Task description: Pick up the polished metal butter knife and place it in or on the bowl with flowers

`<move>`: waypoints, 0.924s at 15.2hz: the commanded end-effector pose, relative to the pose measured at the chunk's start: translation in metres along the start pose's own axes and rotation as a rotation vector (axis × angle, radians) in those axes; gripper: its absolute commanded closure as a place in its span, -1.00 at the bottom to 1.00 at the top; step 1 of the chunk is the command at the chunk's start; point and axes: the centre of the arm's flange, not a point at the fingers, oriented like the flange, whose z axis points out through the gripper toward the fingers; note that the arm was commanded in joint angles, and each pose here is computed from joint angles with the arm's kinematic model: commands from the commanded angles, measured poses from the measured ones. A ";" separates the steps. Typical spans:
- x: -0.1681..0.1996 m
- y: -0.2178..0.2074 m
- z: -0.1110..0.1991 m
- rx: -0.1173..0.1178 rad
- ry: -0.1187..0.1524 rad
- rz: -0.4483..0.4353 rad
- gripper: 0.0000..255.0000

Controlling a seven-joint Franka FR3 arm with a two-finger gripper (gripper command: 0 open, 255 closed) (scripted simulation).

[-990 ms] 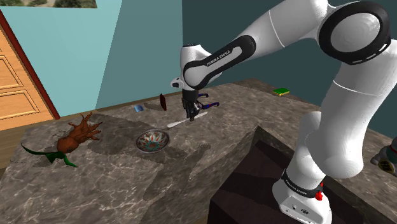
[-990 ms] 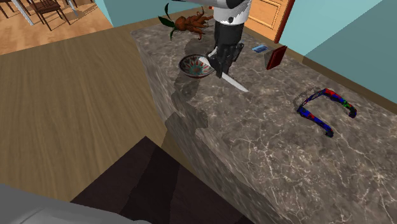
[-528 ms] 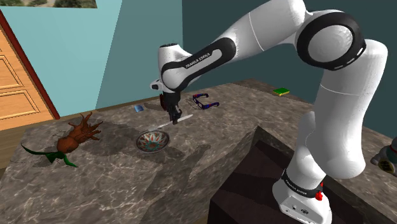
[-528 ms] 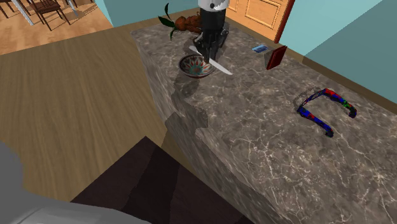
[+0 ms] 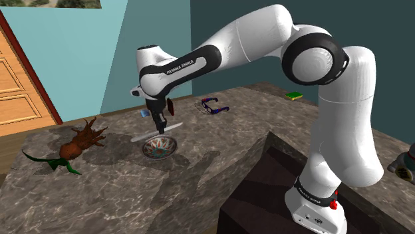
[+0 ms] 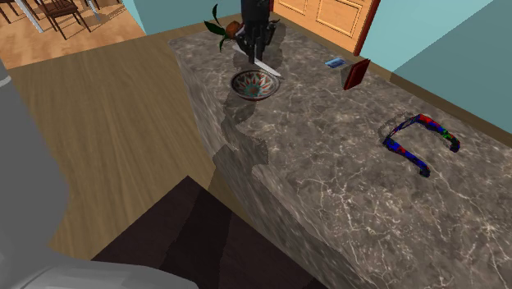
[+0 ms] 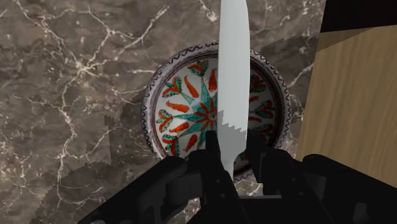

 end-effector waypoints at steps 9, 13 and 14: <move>0.005 0.002 0.049 0.000 0.000 0.001 1.00; 0.005 0.002 0.071 0.000 0.000 0.001 1.00; 0.005 0.002 0.076 0.000 0.000 0.001 1.00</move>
